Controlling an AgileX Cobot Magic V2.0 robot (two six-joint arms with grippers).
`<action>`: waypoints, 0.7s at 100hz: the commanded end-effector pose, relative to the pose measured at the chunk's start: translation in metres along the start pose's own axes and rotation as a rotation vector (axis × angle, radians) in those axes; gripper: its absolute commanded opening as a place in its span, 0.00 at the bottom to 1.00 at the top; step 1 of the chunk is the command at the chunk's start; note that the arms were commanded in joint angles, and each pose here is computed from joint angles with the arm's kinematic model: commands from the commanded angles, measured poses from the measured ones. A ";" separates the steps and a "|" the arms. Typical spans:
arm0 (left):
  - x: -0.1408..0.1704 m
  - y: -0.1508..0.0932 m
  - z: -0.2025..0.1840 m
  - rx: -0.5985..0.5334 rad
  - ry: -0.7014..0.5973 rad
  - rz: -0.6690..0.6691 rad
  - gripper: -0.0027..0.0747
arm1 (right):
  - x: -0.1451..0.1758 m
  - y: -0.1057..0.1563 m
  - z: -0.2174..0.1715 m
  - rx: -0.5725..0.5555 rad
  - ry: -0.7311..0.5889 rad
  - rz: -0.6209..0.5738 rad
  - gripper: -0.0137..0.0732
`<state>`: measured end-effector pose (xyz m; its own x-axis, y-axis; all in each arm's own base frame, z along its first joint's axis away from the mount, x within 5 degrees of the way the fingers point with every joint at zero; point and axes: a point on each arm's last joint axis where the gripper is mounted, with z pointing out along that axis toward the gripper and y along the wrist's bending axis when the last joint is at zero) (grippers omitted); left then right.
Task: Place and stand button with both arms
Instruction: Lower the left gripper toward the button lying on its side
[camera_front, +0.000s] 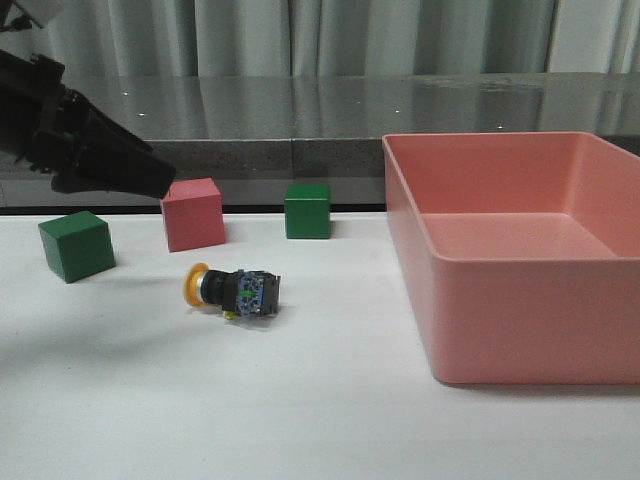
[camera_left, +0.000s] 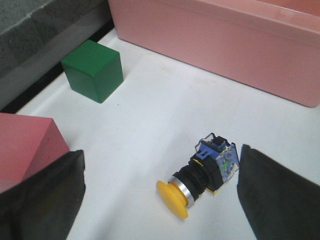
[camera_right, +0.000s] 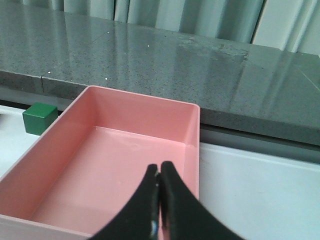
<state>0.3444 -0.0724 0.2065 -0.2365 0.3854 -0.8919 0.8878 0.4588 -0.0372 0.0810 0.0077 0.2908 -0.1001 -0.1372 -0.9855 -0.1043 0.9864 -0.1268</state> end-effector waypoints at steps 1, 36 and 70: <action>-0.023 -0.001 -0.007 0.013 -0.116 0.006 0.80 | -0.014 -0.003 -0.002 0.030 -0.089 0.004 0.09; -0.013 -0.001 0.009 0.075 -0.201 0.168 0.80 | -0.014 -0.003 -0.002 0.030 -0.089 0.004 0.09; 0.012 0.002 0.039 0.100 -0.205 0.176 0.80 | -0.014 -0.003 -0.002 0.030 -0.089 0.004 0.09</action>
<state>0.3554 -0.0915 0.1576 -0.0630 0.3575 -0.9318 0.9455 0.3202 0.0589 0.0810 0.0077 0.2908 -0.1001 -0.1372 -0.9855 -0.1043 0.9864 -0.1268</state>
